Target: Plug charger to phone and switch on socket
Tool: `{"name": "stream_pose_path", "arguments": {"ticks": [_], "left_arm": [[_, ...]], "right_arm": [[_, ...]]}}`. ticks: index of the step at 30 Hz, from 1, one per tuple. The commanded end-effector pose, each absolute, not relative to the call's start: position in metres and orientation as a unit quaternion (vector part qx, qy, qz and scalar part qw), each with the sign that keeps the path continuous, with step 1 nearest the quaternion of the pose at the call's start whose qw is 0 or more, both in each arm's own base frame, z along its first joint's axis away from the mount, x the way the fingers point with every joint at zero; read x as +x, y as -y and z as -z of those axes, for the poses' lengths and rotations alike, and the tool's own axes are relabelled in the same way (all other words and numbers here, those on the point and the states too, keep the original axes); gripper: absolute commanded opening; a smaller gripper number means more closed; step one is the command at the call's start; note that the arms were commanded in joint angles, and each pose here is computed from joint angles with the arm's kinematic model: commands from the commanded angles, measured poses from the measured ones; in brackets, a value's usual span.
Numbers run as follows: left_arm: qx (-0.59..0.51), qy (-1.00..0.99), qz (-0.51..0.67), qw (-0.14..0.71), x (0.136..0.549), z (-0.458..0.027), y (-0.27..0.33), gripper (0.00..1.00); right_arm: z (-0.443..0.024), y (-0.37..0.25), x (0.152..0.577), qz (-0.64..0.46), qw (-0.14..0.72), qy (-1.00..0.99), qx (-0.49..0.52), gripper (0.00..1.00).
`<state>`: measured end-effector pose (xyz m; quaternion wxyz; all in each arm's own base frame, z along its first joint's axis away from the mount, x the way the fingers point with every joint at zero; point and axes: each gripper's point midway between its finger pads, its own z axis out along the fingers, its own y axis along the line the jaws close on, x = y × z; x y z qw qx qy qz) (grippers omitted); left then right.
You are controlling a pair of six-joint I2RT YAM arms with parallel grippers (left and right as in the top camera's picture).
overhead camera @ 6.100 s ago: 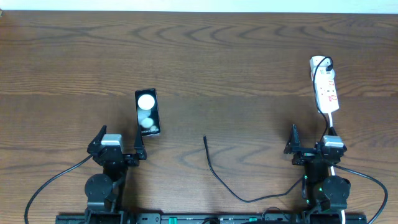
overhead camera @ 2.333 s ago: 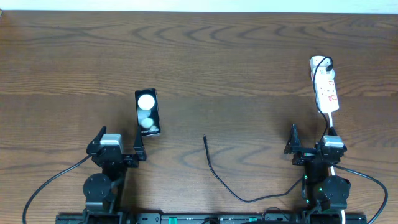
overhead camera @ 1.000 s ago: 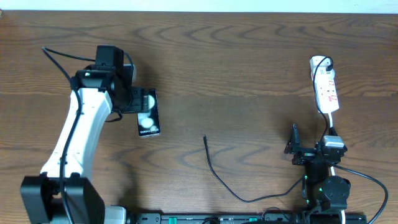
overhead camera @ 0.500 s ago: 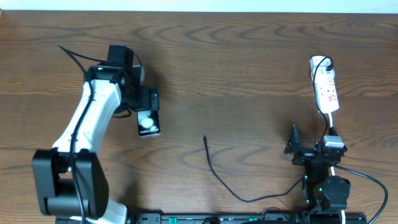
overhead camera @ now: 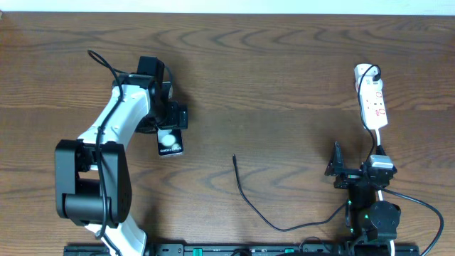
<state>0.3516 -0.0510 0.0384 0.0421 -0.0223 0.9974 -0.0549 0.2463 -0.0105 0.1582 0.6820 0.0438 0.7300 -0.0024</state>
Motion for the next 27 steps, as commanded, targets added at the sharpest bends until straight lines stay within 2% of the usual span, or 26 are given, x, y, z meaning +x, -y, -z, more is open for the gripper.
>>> {"name": "stream_pose_path", "arguments": {"ticks": [1,10,27], "left_arm": [[-0.027,-0.998,0.046,0.037,0.351,-0.03,0.048,0.98],[-0.027,-0.997,0.035,0.065,0.364,-0.03,0.045,0.98],[-0.057,-0.996,0.03,0.067,0.358,-0.012,0.041,0.98]], "right_arm": [[-0.158,0.009,0.246,-0.002,0.682,-0.73,0.048,0.99],[-0.158,0.009,0.246,-0.002,0.682,-0.73,0.048,0.99],[-0.158,0.009,0.246,-0.002,0.682,-0.73,0.048,0.99]]}}
